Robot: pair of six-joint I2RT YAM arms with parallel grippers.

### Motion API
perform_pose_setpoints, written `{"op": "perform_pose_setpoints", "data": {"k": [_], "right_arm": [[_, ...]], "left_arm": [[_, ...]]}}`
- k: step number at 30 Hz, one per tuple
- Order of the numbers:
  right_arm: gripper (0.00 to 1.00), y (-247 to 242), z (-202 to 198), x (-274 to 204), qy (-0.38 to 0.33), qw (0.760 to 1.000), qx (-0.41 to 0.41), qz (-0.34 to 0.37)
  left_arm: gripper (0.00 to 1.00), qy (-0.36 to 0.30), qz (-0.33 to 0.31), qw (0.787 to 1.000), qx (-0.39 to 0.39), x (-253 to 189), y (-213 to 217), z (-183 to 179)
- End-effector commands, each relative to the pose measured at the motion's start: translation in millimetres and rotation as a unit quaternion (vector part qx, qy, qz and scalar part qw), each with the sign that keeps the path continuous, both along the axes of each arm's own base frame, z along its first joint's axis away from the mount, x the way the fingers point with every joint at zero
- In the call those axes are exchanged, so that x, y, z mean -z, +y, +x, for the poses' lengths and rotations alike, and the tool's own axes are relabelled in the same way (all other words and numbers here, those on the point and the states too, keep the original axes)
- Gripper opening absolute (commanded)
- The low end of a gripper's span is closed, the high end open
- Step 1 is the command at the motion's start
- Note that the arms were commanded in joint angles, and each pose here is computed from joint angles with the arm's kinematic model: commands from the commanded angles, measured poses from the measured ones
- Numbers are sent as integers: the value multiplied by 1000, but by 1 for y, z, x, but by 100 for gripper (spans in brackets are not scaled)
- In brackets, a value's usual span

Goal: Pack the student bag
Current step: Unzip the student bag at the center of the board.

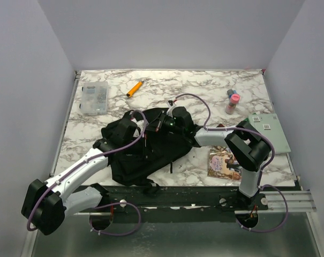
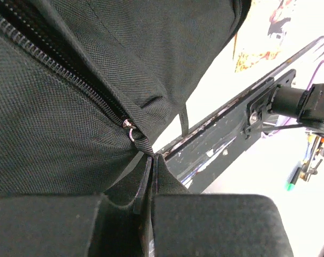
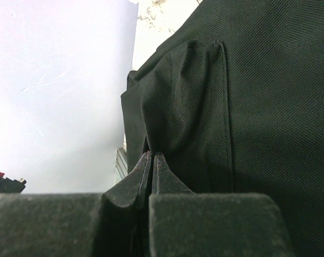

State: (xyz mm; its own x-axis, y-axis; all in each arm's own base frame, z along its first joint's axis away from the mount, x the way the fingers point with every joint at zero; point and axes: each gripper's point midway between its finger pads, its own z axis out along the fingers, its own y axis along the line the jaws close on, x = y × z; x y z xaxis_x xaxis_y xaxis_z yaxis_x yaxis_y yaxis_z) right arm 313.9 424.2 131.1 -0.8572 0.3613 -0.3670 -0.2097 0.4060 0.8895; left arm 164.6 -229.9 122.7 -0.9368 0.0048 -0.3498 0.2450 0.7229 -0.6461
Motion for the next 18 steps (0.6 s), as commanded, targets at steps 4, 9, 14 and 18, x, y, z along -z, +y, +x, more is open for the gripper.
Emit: {"op": "perform_pose_setpoints", "data": {"k": [4,9,14,18], "right_arm": [[1,-3,17,-23,-33,998,36,33],[1,-4,8,-25,-43,998,18,40],[1,-1,-5,-20,-56,998,-28,22],[1,-5,-6,-14,-61,998,-32,-3]], "left_arm": [[0,62,-37,997,-8,15,-5,-40],[24,37,-25,999,-3,6,-2,-35],[64,-56,-5,998,-29,-33,17,-4],[78,-134,8,987,-89,-68,45,37]]}}
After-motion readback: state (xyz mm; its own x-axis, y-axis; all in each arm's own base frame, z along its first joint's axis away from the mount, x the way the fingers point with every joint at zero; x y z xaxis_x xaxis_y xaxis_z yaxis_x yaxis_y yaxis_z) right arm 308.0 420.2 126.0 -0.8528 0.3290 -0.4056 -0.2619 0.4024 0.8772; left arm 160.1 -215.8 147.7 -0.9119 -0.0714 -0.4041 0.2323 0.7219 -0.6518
